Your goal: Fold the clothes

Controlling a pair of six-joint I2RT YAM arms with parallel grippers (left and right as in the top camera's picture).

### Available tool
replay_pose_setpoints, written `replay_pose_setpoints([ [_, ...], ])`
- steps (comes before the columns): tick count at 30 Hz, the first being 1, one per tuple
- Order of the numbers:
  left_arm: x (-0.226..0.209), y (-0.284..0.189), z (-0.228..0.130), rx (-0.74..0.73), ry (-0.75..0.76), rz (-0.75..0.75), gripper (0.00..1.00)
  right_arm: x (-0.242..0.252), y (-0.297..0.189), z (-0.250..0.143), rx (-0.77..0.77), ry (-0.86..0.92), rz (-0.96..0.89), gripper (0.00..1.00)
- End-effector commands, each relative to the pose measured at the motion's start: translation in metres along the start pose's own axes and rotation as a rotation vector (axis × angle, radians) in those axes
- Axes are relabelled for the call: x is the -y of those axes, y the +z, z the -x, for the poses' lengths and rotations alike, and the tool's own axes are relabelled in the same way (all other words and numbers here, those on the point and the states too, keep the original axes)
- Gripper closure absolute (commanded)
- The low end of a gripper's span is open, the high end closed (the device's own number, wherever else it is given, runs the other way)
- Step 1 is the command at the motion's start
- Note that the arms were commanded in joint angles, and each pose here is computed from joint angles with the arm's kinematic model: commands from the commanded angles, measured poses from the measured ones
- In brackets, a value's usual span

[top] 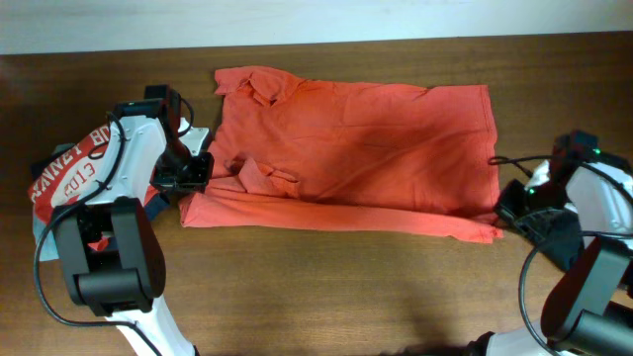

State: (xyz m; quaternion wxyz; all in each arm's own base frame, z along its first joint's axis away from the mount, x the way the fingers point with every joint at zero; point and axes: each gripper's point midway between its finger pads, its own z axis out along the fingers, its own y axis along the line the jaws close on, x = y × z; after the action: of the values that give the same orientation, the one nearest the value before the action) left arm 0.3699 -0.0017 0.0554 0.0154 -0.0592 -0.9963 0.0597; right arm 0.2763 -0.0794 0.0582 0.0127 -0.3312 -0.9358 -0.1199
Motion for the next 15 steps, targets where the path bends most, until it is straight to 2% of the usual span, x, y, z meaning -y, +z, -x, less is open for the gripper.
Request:
replay_pose_setpoints([
  [1,-0.005,-0.004,0.005,0.014,0.015,0.014,0.99,-0.028,-0.004,0.012,0.069,-0.093,0.040,0.96],
  [8,-0.012,-0.004,0.004,0.007,0.014,0.055,1.00,-0.051,0.001,0.039,0.183,-0.170,0.066,0.94],
  [10,-0.012,-0.004,0.004,0.007,0.014,0.055,0.99,-0.049,0.004,0.051,0.216,-0.171,0.050,0.90],
  [11,-0.012,-0.004,0.004,0.007,0.014,0.055,1.00,-0.049,0.004,0.054,0.227,-0.174,0.049,0.74],
  [12,-0.012,-0.004,0.004,0.007,0.014,0.055,1.00,-0.050,0.005,0.056,0.233,-0.179,0.050,0.51],
  [13,-0.012,-0.004,0.004,0.008,0.014,0.055,0.99,-0.048,0.005,0.058,0.243,-0.179,0.038,0.39],
  [15,-0.012,-0.004,0.004,0.007,0.014,0.056,1.00,-0.044,0.003,0.062,0.258,-0.174,0.016,0.32],
])
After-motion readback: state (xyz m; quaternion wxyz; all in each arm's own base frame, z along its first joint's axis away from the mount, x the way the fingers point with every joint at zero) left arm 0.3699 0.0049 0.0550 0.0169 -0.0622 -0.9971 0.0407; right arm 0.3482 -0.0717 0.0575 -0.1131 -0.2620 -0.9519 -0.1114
